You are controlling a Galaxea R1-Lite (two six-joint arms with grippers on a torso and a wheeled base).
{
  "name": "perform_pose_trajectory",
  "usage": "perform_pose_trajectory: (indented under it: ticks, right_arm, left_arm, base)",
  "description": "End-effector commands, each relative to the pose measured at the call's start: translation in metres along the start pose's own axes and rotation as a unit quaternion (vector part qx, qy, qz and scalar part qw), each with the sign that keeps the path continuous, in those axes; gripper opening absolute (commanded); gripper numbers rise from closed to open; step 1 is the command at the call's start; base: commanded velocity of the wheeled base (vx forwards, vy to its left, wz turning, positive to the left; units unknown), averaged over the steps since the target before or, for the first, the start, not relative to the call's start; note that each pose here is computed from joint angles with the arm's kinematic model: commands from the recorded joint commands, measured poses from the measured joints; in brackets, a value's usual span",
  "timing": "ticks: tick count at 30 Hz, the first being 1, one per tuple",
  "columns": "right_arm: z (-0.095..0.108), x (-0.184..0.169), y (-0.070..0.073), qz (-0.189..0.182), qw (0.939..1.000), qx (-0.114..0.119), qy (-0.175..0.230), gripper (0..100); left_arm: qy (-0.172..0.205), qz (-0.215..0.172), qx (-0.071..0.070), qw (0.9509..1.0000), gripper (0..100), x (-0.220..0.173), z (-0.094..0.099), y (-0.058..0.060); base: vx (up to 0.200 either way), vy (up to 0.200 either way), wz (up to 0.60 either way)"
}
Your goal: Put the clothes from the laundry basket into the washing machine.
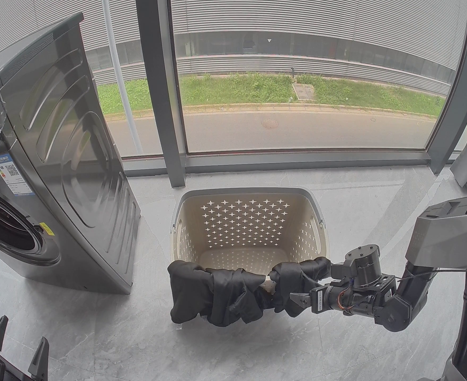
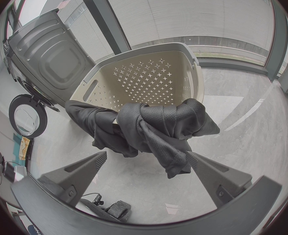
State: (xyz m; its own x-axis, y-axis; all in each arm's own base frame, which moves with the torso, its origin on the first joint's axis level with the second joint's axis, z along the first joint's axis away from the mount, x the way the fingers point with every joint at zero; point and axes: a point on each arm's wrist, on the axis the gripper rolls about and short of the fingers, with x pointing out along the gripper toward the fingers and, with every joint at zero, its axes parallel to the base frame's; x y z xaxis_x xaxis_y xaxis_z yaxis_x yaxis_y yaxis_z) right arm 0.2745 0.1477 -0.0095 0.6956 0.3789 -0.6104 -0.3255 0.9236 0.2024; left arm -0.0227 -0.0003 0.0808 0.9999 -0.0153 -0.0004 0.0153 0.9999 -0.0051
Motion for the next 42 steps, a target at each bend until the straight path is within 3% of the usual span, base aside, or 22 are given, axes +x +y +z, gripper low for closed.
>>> perform_pose_trajectory:
  ticks: [1,9,10,25,31,37,38,42]
  right_arm:
    - [-0.003,0.013,-0.001,-0.007,1.0000,0.000,0.003,100]
    - [0.008,0.026,0.001,-0.021,0.9996,0.003,-0.020,100]
    - [0.008,0.026,0.001,-0.022,0.9995,0.006,-0.020,0]
    - [0.011,0.022,0.003,-0.019,0.9993,0.010,-0.030,0]
    - [0.015,0.003,0.016,0.000,0.9992,0.013,-0.039,0]
    - [0.010,0.003,0.014,-0.005,0.9995,0.012,-0.029,0]
    - [0.010,0.003,0.013,-0.006,0.9995,0.013,-0.028,100]
    - [0.005,0.008,0.011,-0.010,0.9997,0.014,-0.020,100]
  left_arm:
    - [0.001,0.000,-0.001,1.0000,100,0.000,-0.005,0.000]
    - [0.001,0.000,-0.001,1.0000,100,0.000,-0.005,0.000]
    - [0.001,-0.001,-0.001,1.0000,100,0.000,-0.005,0.000]
    - [0.001,0.000,-0.005,1.0000,100,0.000,-0.005,0.000]
    - [0.001,0.002,-0.007,1.0000,100,0.000,-0.005,0.000]
    - [0.001,0.002,-0.006,1.0000,100,0.000,-0.005,0.000]
    - [0.001,0.001,-0.006,1.0000,100,0.000,-0.005,0.000]
    - [0.001,0.001,-0.006,1.0000,100,0.000,-0.005,0.000]
  base:
    - [0.000,0.000,0.00]
    - [0.000,0.000,0.00]
    - [0.000,0.000,0.00]
    - [0.000,0.000,0.00]
    - [0.000,0.000,0.00]
    - [0.000,0.000,0.00]
    - [0.000,0.000,0.00]
    - [0.000,0.000,0.00]
